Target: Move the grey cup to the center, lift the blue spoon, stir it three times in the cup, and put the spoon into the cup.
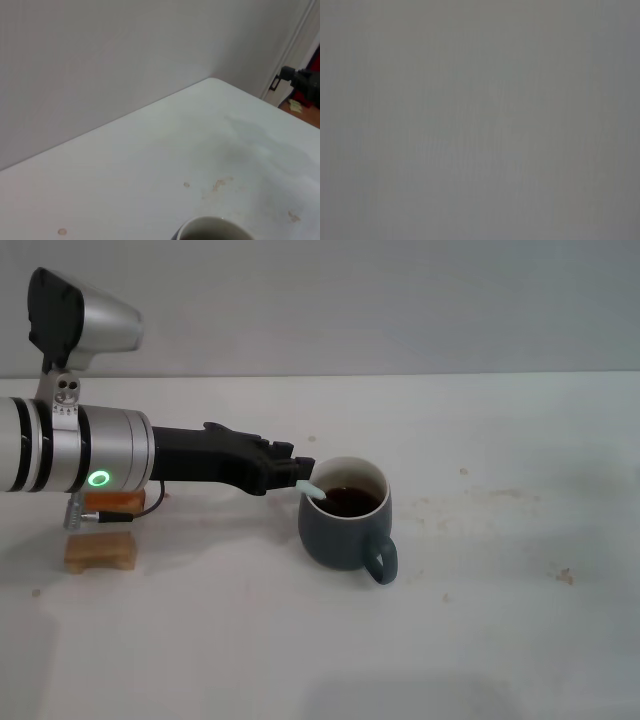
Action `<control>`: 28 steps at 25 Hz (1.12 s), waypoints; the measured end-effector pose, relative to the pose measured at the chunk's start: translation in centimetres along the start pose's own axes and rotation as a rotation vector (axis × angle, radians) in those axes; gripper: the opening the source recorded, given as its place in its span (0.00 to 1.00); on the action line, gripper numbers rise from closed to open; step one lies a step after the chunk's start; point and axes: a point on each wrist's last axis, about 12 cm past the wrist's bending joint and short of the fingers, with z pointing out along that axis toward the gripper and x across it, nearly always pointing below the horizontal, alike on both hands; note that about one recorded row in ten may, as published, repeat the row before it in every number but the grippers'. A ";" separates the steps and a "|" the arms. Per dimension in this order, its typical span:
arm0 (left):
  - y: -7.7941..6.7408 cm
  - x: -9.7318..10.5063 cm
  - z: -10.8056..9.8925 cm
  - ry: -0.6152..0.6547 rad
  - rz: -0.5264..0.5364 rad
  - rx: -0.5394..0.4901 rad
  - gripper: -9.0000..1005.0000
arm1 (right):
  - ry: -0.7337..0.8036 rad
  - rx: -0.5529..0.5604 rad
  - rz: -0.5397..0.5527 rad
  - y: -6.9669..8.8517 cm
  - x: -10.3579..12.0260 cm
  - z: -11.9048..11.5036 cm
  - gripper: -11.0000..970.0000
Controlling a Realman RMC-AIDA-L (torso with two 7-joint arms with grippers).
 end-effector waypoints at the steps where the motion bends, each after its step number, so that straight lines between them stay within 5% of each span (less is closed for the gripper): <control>1: 0.1 0.1 0.0 -0.019 -0.020 0.004 0.23 | 0.000 0.000 0.001 0.0 0.0 0.0 0.03; 10: 0.7 0.0 -1.0 -0.080 -0.025 -0.029 0.48 | -0.007 0.003 0.003 -0.1 -0.2 0.1 0.03; 14: 2.8 -0.6 -3.9 -0.268 -0.042 -0.139 0.53 | -0.014 0.034 0.016 -0.9 -0.3 0.2 0.03; 18: 6.2 1.2 -6.7 -0.546 -0.088 -0.337 0.54 | -0.051 0.095 0.034 -2.5 -0.3 -0.3 0.03; 20: 6.2 1.2 -6.7 -0.546 -0.088 -0.337 0.54 | -0.069 0.137 0.043 -3.6 -0.1 -0.8 0.03; 22: 8.4 3.8 -8.3 -0.690 -0.129 -0.484 0.54 | -0.079 0.177 0.051 -4.6 0.3 -1.3 0.03; 24: 8.6 4.3 -8.5 -0.705 -0.137 -0.504 0.54 | -0.094 0.228 0.069 -5.8 0.8 -2.1 0.03; 28: 9.0 8.4 -9.1 -0.810 -0.058 -0.691 0.54 | -0.124 0.329 0.095 -8.0 2.0 -3.8 0.03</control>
